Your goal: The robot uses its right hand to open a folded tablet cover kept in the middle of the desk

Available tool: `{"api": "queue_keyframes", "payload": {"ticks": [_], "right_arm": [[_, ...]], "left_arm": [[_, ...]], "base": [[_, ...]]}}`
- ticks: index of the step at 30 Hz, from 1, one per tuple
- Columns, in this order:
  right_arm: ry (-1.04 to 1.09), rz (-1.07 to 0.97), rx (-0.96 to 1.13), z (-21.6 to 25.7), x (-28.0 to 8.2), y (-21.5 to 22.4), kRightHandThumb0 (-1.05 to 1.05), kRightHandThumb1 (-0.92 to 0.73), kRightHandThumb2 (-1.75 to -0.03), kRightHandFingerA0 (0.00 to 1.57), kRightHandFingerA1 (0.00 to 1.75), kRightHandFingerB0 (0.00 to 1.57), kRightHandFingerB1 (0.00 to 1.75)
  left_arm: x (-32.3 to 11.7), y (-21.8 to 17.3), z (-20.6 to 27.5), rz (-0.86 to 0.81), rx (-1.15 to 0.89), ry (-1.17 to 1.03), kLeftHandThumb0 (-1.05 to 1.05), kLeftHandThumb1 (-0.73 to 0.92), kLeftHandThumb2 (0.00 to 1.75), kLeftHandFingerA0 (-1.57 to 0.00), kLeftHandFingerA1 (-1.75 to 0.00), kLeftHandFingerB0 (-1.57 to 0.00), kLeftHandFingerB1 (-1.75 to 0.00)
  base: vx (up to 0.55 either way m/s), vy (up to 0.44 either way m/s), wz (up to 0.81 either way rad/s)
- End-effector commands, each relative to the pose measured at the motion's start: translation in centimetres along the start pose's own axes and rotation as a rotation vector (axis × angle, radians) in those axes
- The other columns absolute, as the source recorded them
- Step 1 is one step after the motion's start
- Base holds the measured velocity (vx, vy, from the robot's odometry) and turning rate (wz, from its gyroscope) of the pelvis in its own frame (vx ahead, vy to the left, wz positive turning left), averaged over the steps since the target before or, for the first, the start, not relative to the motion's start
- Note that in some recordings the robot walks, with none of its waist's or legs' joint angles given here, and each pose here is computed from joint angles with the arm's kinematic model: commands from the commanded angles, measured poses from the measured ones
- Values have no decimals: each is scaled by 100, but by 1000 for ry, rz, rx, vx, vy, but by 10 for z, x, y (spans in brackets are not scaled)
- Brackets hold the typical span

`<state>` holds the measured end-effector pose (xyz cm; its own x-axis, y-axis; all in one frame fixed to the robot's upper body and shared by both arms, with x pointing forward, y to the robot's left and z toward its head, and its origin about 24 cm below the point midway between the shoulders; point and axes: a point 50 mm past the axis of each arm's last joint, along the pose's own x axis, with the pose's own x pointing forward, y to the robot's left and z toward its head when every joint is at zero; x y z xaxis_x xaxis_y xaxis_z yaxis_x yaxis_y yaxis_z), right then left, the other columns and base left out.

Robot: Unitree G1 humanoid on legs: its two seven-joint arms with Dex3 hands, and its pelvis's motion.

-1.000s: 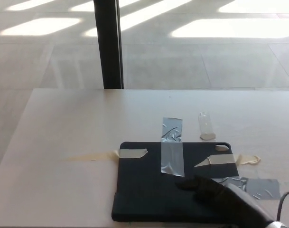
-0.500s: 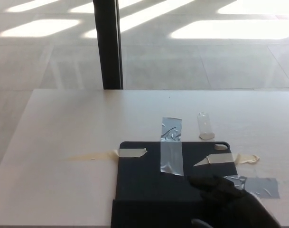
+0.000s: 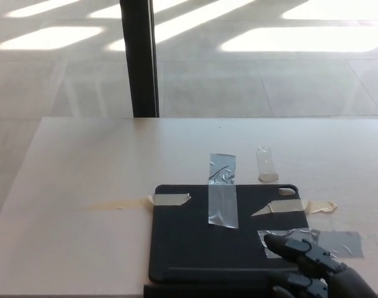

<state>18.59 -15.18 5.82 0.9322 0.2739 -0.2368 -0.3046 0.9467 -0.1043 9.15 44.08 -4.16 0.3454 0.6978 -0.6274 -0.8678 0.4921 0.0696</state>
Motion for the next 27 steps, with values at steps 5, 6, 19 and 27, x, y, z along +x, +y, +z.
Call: {"api": "queue_keyframes", "payload": {"ticks": [5,6,19,27], "right_arm": [[801,74,812,-79,-98,23,-74,-55,-90,27,56,17,46],[803,59,801,-77,-99,22,-74,-55,-90,27,56,17,46],[812,15,753,-67,-113,5,-70,-70,-59,39,45,28,33],[739,34,732,-52,-94,1,-70,-57,-89,26,54,19,47]], "left_arm": [[0,2,24,-4,-11,-86,-61,41,56,-72,-84,-72,-73],[0,2,25,-5,-12,-88,-61,41,56,-72,-84,-72,-73],[0,3,24,-13,-16,-84,-57,40,56,-71,-84,-67,-71],[0,4,23,-7,-18,-86,-58,40,56,-71,-84,-69,-72]], "base": [[0,0,0],[0,0,0],[0,0,0],[0,0,0]]}}
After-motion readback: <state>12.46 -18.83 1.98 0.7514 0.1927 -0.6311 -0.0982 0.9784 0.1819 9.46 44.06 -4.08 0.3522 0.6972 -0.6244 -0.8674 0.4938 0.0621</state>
